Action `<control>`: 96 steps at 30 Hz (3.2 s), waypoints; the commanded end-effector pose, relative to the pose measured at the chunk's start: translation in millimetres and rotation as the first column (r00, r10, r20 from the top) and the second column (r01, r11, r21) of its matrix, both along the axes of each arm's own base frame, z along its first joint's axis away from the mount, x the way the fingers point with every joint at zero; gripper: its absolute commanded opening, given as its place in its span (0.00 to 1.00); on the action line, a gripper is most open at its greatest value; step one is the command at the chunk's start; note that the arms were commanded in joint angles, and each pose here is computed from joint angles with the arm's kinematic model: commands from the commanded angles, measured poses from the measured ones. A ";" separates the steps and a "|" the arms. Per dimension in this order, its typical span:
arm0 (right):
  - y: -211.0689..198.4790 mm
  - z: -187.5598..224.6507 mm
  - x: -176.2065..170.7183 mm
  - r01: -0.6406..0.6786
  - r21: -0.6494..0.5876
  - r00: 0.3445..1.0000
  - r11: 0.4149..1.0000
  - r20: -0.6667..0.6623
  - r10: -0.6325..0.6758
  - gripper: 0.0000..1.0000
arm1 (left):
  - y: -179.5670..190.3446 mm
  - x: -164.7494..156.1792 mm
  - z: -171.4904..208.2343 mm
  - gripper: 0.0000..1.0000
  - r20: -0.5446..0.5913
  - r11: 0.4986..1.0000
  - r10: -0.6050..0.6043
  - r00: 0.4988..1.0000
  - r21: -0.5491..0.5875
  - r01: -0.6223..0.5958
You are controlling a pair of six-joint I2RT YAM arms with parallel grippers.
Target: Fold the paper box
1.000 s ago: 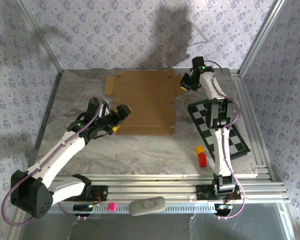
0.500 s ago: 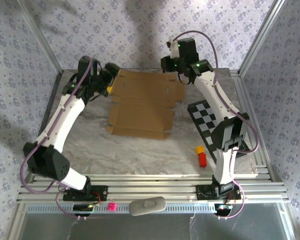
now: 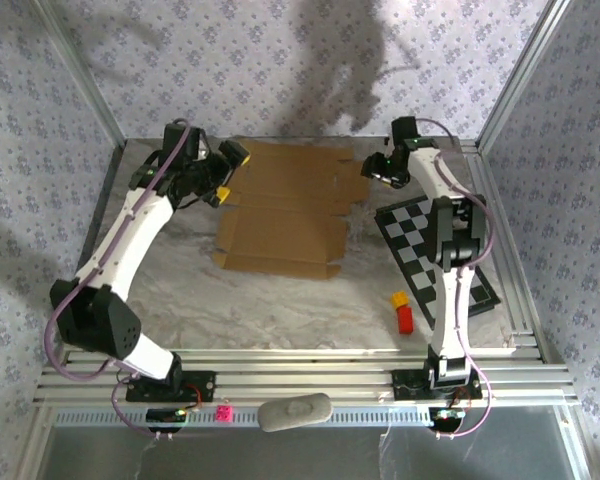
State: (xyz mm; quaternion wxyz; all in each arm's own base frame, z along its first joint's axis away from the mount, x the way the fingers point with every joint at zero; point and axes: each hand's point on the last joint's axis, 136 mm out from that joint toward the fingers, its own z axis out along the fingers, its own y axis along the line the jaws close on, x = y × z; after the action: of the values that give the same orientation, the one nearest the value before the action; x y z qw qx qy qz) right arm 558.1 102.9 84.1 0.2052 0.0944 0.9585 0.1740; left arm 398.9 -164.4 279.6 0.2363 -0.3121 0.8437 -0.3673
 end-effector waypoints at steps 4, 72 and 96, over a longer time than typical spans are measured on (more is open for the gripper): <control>13.5 -21.8 25.7 0.056 0.122 0.996 0.991 -0.075 -0.047 0.53 | -0.1 -44.8 36.3 0.93 0.119 0.994 -0.087 0.989 -0.050 0.093; 212.7 297.0 -107.7 -0.313 -0.573 0.197 0.758 0.741 0.642 0.00 | 114.6 105.8 -23.1 0.77 -0.662 0.461 0.559 0.499 -0.252 -0.851; 114.7 286.4 -173.5 0.189 0.272 0.891 0.944 0.357 -0.281 0.62 | 94.7 119.3 -20.9 0.00 -0.558 0.286 0.699 0.447 -0.354 -0.890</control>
State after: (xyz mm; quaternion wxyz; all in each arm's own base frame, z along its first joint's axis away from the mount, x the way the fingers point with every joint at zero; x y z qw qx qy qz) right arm 432.2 236.0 362.4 0.4787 0.0194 0.8537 0.2041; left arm 517.0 -67.6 254.2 0.2810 -0.5299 0.7440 -0.2943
